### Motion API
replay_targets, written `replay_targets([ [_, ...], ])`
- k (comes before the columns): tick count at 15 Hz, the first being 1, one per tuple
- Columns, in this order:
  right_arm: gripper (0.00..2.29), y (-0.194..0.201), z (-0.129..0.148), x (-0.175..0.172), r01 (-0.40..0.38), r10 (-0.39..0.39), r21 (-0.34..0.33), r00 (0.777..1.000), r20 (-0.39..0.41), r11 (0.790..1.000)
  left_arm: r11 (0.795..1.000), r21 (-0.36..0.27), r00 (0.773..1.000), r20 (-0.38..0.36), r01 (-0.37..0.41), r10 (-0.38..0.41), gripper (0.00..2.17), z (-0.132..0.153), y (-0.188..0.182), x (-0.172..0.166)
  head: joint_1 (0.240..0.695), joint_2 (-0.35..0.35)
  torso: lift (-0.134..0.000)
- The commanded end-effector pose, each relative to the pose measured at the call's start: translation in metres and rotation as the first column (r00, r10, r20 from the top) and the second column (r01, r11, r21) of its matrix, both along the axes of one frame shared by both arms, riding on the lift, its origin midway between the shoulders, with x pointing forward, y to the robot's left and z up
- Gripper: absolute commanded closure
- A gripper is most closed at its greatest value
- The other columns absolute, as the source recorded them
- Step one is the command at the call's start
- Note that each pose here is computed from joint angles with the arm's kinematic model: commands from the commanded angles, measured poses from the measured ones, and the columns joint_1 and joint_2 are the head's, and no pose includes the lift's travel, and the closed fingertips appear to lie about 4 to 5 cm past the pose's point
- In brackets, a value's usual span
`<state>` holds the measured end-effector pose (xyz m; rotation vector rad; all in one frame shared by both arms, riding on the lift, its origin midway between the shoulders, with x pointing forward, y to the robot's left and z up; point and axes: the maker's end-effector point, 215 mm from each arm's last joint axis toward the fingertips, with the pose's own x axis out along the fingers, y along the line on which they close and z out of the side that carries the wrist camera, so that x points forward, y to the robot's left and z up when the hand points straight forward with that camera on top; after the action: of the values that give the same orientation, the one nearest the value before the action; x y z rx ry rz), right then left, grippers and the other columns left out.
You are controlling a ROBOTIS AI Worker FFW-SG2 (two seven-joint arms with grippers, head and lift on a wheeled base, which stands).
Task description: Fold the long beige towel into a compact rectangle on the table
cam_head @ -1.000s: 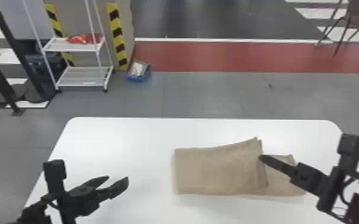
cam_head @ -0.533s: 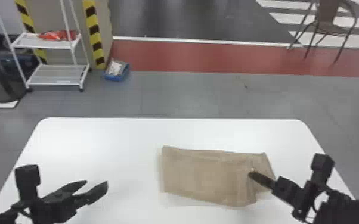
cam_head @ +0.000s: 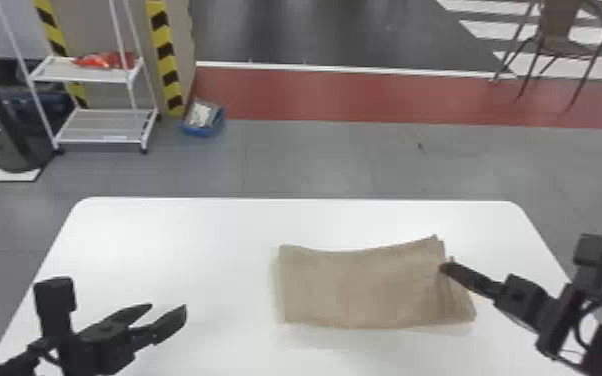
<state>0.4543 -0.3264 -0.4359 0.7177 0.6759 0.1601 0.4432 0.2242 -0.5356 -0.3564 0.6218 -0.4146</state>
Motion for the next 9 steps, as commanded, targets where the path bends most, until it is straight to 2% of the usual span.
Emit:
replay_targets([
  [1, 1.24, -0.045, -0.02, -0.014, 0.048, -0.048, -0.004, 0.998, -0.05, 0.999, 1.0, -0.001, 1.0, -0.002, 0.0, 0.0, 0.16, -0.001, 0.0, -0.001, 0.695, -0.109, 0.0],
  [3, 1.24, -0.078, -0.073, -0.008, 0.112, -0.112, 0.004, 0.99, -0.085, 0.994, 1.0, 0.0, 1.0, 0.002, 0.008, -0.008, 0.16, -0.002, -0.005, -0.003, 0.695, -0.167, 0.0],
  [5, 1.24, -0.081, -0.109, -0.004, 0.107, -0.107, -0.014, 0.982, -0.154, 0.994, 1.0, 0.001, 1.0, 0.002, 0.015, -0.015, 0.16, -0.004, -0.009, -0.005, 0.695, -0.205, 0.0],
  [7, 1.24, -0.066, -0.113, 0.002, 0.076, -0.076, -0.01, 0.984, -0.163, 0.997, 1.0, 0.001, 1.0, 0.0, 0.018, -0.018, 0.16, -0.004, -0.01, -0.007, 0.695, -0.23, 0.0],
  [9, 1.24, -0.046, -0.106, 0.008, 0.047, -0.044, 0.016, 0.987, -0.152, 0.999, 1.0, 0.004, 1.0, -0.002, 0.007, -0.007, 0.16, -0.006, -0.004, -0.01, 0.695, -0.225, 0.0],
])
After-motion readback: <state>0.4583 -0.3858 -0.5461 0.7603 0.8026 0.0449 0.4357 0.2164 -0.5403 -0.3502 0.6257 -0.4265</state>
